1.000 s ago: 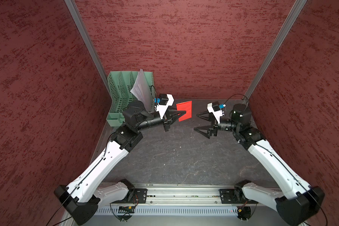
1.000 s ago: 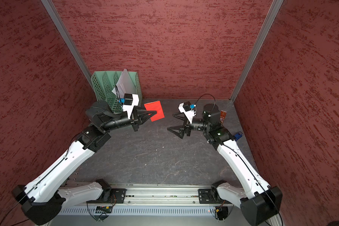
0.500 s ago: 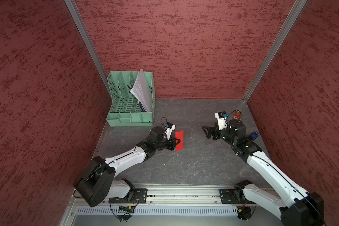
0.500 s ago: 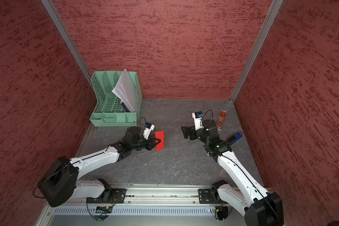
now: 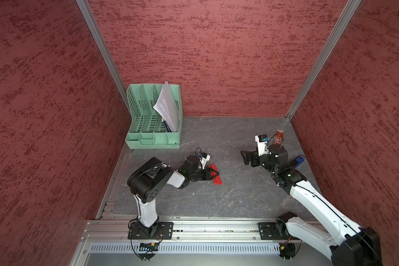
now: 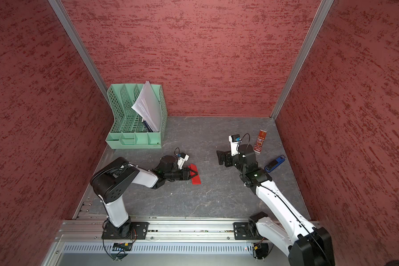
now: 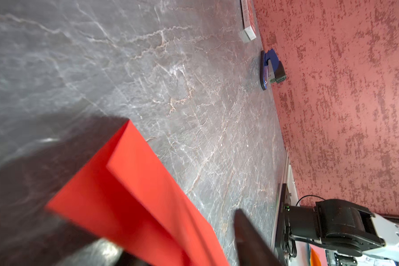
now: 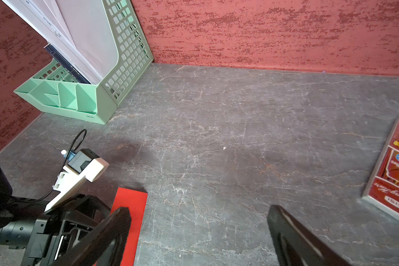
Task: Fold the square paper along the opposite sides
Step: Place the paper at the center of the board.
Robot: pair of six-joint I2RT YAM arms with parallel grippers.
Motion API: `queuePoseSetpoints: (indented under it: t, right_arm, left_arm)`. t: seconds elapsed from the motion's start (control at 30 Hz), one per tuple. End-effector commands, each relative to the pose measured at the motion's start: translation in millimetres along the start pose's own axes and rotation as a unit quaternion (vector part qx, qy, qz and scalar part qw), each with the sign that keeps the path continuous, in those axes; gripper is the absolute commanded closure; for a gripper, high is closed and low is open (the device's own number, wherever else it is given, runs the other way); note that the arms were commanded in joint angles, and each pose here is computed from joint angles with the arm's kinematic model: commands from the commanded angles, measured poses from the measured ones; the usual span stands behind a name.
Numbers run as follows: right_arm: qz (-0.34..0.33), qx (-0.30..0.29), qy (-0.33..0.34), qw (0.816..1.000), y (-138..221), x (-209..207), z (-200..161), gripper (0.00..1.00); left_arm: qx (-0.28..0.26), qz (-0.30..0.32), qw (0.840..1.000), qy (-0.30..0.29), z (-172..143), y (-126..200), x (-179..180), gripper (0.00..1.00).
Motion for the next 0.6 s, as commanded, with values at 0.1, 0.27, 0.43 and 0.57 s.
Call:
queuePoseSetpoints:
  t: [0.1,0.27,0.43,0.57]
  right_arm:
    - [-0.015,-0.015,0.012,1.000,3.3,-2.6,3.5,0.02]
    - [-0.017,-0.011,0.011,1.000,3.6,-3.5,1.9,0.02]
    - [-0.016,-0.007,0.010,1.000,1.9,-3.3,3.0,0.02]
    - [-0.022,-0.009,0.010,1.000,2.0,-4.3,6.1,0.01]
  left_arm:
    - [-0.010,0.031,0.999,0.005,5.7,3.7,1.5,0.00]
    - [0.009,0.229,0.973,0.018,0.3,22.1,26.5,0.00]
    - [0.021,0.491,0.870,-0.042,-0.4,58.5,33.5,0.00]
    - [-0.021,0.592,0.802,-0.076,8.6,84.6,22.1,0.00]
Point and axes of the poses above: each gripper's point midway between its finger pads, its own y axis back along the fingers, its own x axis along the line the jaws close on, z = x × y, the point moved 6 cm from there along y, back along the fingers, and after that the axes turned 2 degrees about -y, right-handed, at the moved point
